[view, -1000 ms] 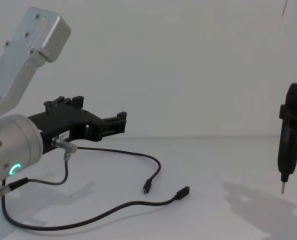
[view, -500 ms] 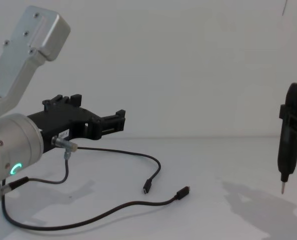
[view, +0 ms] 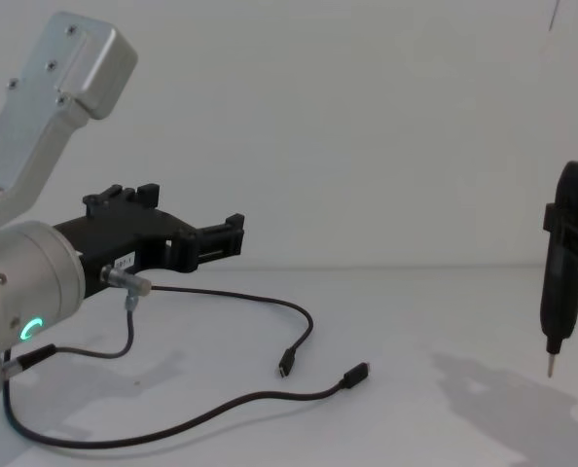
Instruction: Pick up the data cable with the one hand.
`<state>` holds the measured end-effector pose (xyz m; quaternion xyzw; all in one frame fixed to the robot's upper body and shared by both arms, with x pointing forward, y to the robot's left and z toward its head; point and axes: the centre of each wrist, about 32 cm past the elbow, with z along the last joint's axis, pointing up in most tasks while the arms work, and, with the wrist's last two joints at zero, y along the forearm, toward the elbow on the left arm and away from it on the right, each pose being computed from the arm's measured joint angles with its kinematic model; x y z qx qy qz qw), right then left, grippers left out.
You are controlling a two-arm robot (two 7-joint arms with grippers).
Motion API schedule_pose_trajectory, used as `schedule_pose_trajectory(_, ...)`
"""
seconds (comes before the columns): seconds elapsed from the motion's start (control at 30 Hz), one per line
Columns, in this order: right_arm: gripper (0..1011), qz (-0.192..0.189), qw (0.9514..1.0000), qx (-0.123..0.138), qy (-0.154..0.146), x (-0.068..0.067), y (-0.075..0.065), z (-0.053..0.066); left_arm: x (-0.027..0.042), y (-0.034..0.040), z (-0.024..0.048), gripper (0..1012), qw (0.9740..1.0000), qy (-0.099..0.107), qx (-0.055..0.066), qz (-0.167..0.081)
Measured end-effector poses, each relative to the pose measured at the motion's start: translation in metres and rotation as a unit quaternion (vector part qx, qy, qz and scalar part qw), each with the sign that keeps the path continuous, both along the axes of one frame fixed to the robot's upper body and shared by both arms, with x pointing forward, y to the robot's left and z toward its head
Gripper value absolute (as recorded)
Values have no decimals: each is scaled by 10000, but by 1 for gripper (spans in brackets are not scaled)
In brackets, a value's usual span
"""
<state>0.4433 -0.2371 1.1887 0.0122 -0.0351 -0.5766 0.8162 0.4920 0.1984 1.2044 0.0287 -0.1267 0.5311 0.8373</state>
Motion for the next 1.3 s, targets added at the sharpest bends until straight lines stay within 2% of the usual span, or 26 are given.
schedule_pose_trajectory(1.1, 279, 0, 10000, 0, 0, 0, 0, 0, 0, 0, 0, 1001, 10000, 4, 1, 0)
schedule_pose_trajectory(1.2, 279, 0, 10000, -1, 1, 0, 0, 0, 2, 11, 6, 1001, 10000, -4, 6, 5)
schedule_pose_trajectory(1.3, 279, 0, 10000, 0, 0, 0, 0, 0, 4, 52, 27, 1001, 10000, -38, 27, 23)
